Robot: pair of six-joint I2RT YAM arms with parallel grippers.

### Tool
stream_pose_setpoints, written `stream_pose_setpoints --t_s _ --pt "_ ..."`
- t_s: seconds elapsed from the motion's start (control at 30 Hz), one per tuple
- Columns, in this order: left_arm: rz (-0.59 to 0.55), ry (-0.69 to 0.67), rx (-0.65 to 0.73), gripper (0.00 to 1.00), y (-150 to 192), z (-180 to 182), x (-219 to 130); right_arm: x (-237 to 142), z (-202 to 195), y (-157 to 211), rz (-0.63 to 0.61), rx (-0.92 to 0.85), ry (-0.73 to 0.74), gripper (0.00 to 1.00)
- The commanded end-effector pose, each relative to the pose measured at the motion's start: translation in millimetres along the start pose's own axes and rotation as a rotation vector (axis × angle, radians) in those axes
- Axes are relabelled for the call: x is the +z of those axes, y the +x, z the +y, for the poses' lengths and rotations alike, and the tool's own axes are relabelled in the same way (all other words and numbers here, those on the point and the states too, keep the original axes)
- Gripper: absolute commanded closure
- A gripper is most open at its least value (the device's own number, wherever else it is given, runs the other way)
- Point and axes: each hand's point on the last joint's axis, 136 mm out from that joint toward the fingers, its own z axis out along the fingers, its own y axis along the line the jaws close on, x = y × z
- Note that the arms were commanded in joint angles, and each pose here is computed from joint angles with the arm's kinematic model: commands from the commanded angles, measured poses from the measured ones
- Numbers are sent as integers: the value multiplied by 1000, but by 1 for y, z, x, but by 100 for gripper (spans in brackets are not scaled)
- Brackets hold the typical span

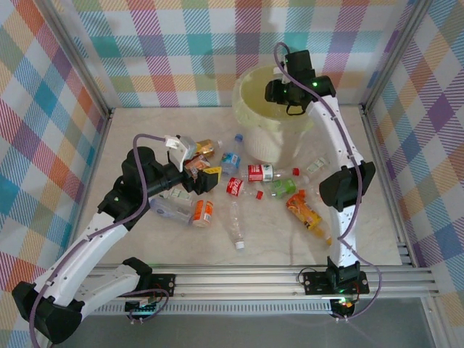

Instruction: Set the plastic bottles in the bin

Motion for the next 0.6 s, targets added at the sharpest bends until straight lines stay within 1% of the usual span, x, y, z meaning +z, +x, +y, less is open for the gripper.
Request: stream_pose_setpoints --t_s 0.0,0.2,0.43,0.57 --pt "-10 12 8 0 -8 -5 -1 2 -5 9 58 46 -1 54" --pt "3 13 3 0 -5 -4 2 22 -18 25 135 76 33 54" --pt "13 10 -5 0 -3 -2 5 38 -27 38 187 90 52 53" --pt "21 10 -14 0 -2 -1 7 39 -29 40 193 94 55 48"
